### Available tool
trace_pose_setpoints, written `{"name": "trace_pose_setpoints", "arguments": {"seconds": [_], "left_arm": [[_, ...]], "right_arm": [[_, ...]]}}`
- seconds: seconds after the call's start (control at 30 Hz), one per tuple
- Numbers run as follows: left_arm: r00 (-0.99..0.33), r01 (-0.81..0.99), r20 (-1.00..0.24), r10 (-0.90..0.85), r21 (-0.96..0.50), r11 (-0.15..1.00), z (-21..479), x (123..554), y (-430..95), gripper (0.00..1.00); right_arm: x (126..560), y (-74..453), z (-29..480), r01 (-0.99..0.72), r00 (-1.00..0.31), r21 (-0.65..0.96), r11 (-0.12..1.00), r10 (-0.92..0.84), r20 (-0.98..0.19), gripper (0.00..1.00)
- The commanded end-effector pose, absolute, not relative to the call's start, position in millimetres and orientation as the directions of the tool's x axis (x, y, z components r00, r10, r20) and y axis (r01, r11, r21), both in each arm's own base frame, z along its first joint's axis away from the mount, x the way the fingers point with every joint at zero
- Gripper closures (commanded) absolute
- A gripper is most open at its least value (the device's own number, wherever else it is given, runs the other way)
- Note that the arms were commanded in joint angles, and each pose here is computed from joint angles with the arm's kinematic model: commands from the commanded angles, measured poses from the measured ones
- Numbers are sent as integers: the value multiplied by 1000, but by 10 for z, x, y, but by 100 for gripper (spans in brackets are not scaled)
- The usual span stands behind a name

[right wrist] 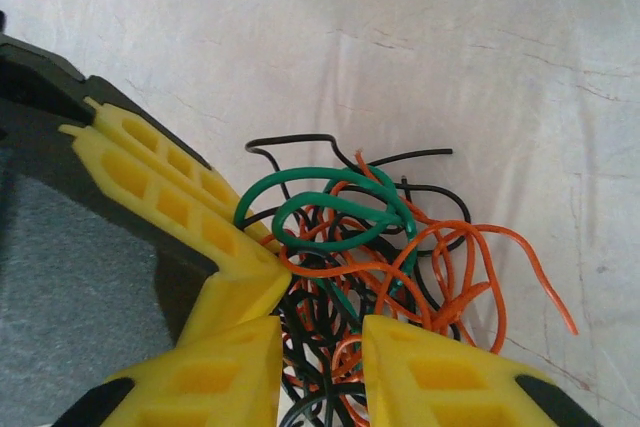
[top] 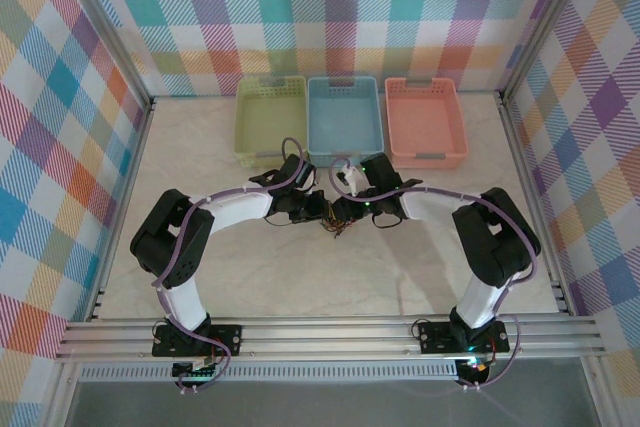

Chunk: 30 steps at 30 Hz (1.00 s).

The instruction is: Untangle the cables

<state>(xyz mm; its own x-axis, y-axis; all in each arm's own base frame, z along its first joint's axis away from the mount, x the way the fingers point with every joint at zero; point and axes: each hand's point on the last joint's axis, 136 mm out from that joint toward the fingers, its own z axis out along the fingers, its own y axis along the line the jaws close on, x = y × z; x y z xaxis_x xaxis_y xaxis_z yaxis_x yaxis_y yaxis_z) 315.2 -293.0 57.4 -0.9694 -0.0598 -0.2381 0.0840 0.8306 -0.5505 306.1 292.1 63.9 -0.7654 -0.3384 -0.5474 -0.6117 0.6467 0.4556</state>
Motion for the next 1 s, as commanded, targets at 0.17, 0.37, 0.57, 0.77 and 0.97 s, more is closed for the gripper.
{"name": "trace_pose_setpoints", "arguments": {"seconds": [0.17,0.37,0.57,0.77,0.97], "left_arm": [[-961,47,-256,-108,-530,847,589,3155,-2772,89],[-963,38,-247,-112,-531,847,568,3159,-2760,90],[-963,31,-245,-116,-525,850,560,3159,-2745,90],[-963,31,-243,-116,-528,849,565,3160,-2751,90],[-964,25,-238,-116,-517,855,545,3160,-2736,90]], "right_arm": [[3031,2944,542,-612,-776,457,646,-378,-505,67],[3031,2951,563,-616,-773,459,640,-378,-510,76],[3016,2965,575,-621,-770,467,629,-380,-512,84],[3034,2942,600,-619,-768,454,641,-372,-521,90],[3069,2870,746,-635,-730,411,654,-334,-596,100]]}}
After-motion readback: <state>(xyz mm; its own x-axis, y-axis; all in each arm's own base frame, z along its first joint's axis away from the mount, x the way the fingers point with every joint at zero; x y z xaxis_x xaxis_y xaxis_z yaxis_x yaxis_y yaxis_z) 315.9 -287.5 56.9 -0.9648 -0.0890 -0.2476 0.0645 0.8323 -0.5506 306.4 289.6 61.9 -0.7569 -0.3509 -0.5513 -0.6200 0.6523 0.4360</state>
